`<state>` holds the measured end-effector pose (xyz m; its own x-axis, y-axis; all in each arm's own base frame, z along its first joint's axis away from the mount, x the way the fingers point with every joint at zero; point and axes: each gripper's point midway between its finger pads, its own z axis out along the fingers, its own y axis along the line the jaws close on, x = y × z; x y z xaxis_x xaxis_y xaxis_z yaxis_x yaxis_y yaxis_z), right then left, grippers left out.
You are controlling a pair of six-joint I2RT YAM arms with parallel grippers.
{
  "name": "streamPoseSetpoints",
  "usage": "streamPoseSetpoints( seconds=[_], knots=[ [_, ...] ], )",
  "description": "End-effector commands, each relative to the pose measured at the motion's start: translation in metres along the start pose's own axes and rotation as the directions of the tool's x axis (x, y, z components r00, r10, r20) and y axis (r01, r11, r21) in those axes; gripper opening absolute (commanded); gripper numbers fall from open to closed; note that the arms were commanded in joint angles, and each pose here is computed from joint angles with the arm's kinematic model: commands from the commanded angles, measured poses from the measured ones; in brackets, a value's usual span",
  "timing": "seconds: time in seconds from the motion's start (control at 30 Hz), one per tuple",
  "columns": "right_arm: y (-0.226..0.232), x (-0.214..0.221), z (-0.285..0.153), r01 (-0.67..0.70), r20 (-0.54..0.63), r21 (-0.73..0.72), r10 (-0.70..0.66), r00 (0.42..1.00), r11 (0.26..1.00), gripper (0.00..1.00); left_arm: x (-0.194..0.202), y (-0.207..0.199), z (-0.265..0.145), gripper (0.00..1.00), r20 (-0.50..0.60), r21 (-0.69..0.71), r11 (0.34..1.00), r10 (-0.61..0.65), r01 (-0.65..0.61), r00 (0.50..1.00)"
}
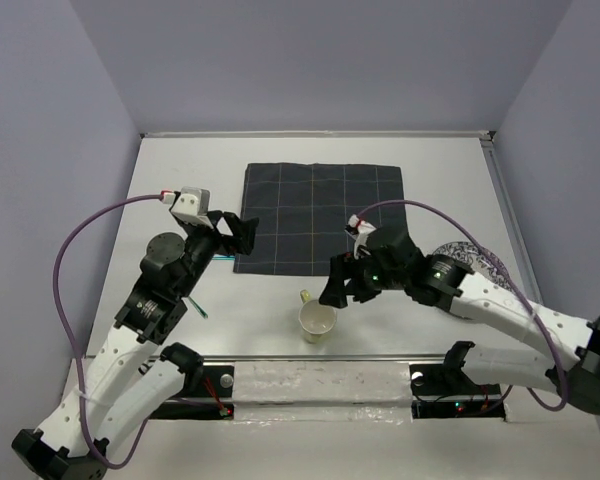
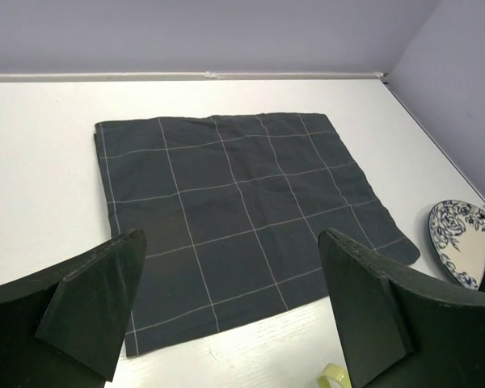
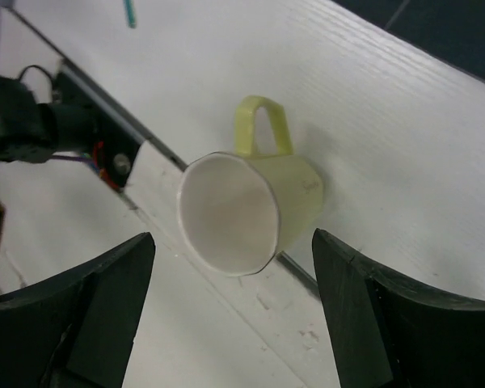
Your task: Set the dinner table for one person
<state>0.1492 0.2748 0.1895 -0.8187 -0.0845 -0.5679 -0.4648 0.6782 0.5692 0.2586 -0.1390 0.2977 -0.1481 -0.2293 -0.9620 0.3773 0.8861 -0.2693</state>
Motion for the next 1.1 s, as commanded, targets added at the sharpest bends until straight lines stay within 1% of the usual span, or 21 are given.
streamPoseSetpoints(
  seconds=[0.0, 0.1, 0.27, 0.5, 0.53, 0.57, 0.63, 0.67, 0.7, 0.77, 0.8, 0.87, 0.9, 0.97, 1.0, 1.07],
  knots=[
    [-0.017, -0.010, 0.016, 0.053, 0.011, 0.152, -0.055, 0.998, 0.987, 0.83, -0.020, 0.004, -0.002, 0.99, 0.064, -0.027, 0.999, 0.019, -0.018, 0.998],
    [-0.015, 0.002, 0.025, 0.086, -0.040, 0.177, -0.081, 0.996, 0.980, 0.80, -0.020, 0.004, -0.003, 0.99, 0.065, -0.027, 0.999, 0.019, -0.018, 0.998],
    [-0.020, 0.021, 0.037, 0.087, -0.110, 0.206, -0.065, 0.992, 0.975, 0.78, -0.024, 0.004, -0.006, 0.99, 0.083, -0.023, 1.000, 0.014, -0.012, 0.996],
    [-0.023, 0.026, 0.057, 0.105, -0.164, 0.232, -0.067, 0.984, 0.967, 0.59, -0.026, 0.003, -0.008, 0.99, 0.091, -0.021, 1.000, 0.009, -0.007, 0.996],
    [-0.021, 0.028, 0.059, 0.113, -0.172, 0.230, -0.074, 0.982, 0.967, 0.54, -0.026, 0.003, -0.008, 0.99, 0.091, -0.021, 1.000, 0.010, -0.008, 0.996],
    [-0.021, 0.027, 0.061, 0.114, -0.177, 0.233, -0.073, 0.981, 0.966, 0.28, -0.026, 0.003, -0.009, 0.99, 0.092, -0.019, 1.000, 0.009, -0.007, 0.996],
    [-0.024, 0.017, 0.060, 0.112, -0.139, 0.269, -0.077, 0.987, 0.957, 0.03, -0.027, 0.003, -0.009, 0.99, 0.096, -0.021, 1.000, 0.007, -0.005, 0.995],
    [-0.022, 0.012, 0.058, 0.106, -0.120, 0.270, -0.075, 0.990, 0.957, 0.00, -0.027, 0.003, -0.010, 0.99, 0.096, -0.018, 1.000, 0.007, -0.005, 0.995],
    [-0.013, -0.001, 0.050, 0.103, -0.075, 0.256, -0.087, 0.993, 0.961, 0.00, -0.027, 0.002, -0.010, 0.99, 0.096, -0.014, 1.000, 0.005, -0.004, 0.995],
    [-0.011, -0.025, 0.038, 0.106, 0.013, 0.295, -0.115, 0.993, 0.950, 0.00, -0.027, 0.002, -0.010, 0.99, 0.095, -0.012, 1.000, 0.005, -0.004, 0.995],
    [-0.010, -0.051, 0.027, 0.095, 0.098, 0.330, -0.134, 0.986, 0.939, 0.00, -0.027, 0.001, -0.010, 0.99, 0.096, -0.008, 1.000, 0.003, -0.003, 0.995],
    [-0.022, -0.080, 0.012, 0.074, 0.169, 0.391, -0.151, 0.974, 0.918, 0.00, -0.028, 0.001, -0.010, 0.99, 0.100, -0.007, 1.000, 0.003, -0.002, 0.995],
    [-0.042, -0.109, 0.000, 0.014, 0.237, 0.439, -0.131, 0.963, 0.898, 0.00, -0.028, 0.000, -0.010, 0.99, 0.098, -0.004, 1.000, 0.001, -0.001, 0.995],
    [-0.064, -0.145, -0.011, -0.007, 0.303, 0.471, -0.154, 0.940, 0.882, 0.00, -0.027, 0.000, -0.010, 0.99, 0.096, -0.004, 1.000, 0.001, -0.001, 0.995],
    [-0.092, -0.168, -0.025, -0.068, 0.356, 0.513, -0.140, 0.924, 0.856, 0.00, -0.027, -0.001, -0.010, 0.99, 0.095, 0.000, 1.000, 0.000, 0.000, 0.995],
    [-0.111, -0.204, -0.034, -0.094, 0.406, 0.541, -0.161, 0.900, 0.836, 0.00, -0.028, -0.001, -0.011, 0.99, 0.101, 0.002, 1.000, -0.001, 0.001, 0.995]
  ],
)
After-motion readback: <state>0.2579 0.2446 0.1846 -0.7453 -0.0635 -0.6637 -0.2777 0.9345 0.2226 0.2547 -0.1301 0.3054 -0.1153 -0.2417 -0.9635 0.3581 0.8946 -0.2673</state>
